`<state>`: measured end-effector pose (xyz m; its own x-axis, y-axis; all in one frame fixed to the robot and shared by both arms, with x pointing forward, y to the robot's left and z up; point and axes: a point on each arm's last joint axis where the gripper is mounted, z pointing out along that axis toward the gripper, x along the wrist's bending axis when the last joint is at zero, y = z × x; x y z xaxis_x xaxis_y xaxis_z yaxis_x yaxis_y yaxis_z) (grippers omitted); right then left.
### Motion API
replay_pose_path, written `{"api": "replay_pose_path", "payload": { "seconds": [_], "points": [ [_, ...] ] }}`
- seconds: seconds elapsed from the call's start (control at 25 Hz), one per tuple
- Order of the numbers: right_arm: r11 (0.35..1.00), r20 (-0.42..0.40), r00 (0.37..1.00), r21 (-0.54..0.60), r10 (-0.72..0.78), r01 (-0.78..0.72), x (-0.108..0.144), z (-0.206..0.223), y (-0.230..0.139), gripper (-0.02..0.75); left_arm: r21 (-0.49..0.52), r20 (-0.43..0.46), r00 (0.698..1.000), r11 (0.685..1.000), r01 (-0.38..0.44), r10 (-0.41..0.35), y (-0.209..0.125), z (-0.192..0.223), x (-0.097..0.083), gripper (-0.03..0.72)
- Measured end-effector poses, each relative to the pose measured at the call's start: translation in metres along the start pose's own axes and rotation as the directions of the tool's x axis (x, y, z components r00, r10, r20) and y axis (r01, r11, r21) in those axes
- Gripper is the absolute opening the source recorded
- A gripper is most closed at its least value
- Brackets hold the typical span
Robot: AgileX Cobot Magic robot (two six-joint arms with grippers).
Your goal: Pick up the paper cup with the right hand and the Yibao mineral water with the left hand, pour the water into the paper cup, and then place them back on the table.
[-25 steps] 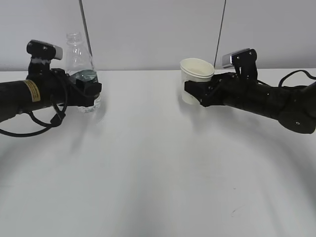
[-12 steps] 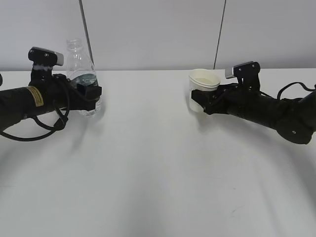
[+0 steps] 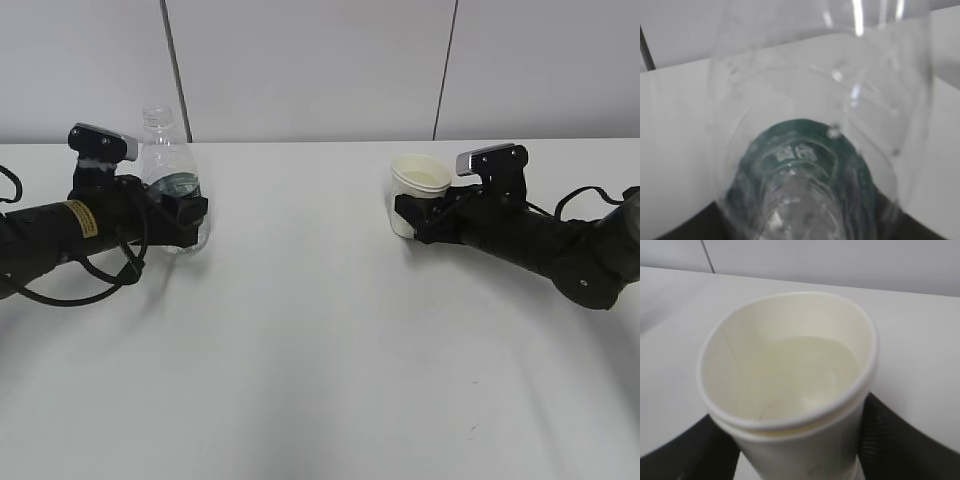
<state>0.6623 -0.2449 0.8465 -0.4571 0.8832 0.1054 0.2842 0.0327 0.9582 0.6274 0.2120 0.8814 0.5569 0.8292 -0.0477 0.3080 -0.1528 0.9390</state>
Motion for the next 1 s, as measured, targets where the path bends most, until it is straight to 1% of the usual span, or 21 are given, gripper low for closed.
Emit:
{"api": "replay_pose_path", "payload": {
  "seconds": [0.08, 0.32, 1.0],
  "points": [
    [1.000, 0.003, 1.000, -0.010, -0.001, 0.001, -0.0003, 0.0001, 0.0002, 0.506, -0.004, 0.004, 1.000, 1.000, -0.011, 0.011, -0.0029, 0.0013, -0.0002, 0.321],
    [1.000, 0.015, 1.000, -0.021, -0.003, 0.004, -0.0015, 0.0004, -0.0001, 0.506, -0.038, 0.000, 1.000, 0.999, 0.006, -0.006, -0.0104, 0.0066, 0.0016, 0.321],
    [1.000, 0.033, 0.999, -0.029, -0.008, 0.009, -0.0031, 0.0004, 0.0007, 0.506, -0.042, 0.000, 1.000, 0.999, 0.009, -0.009, -0.0107, 0.0067, 0.0016, 0.321]
  ]
}}
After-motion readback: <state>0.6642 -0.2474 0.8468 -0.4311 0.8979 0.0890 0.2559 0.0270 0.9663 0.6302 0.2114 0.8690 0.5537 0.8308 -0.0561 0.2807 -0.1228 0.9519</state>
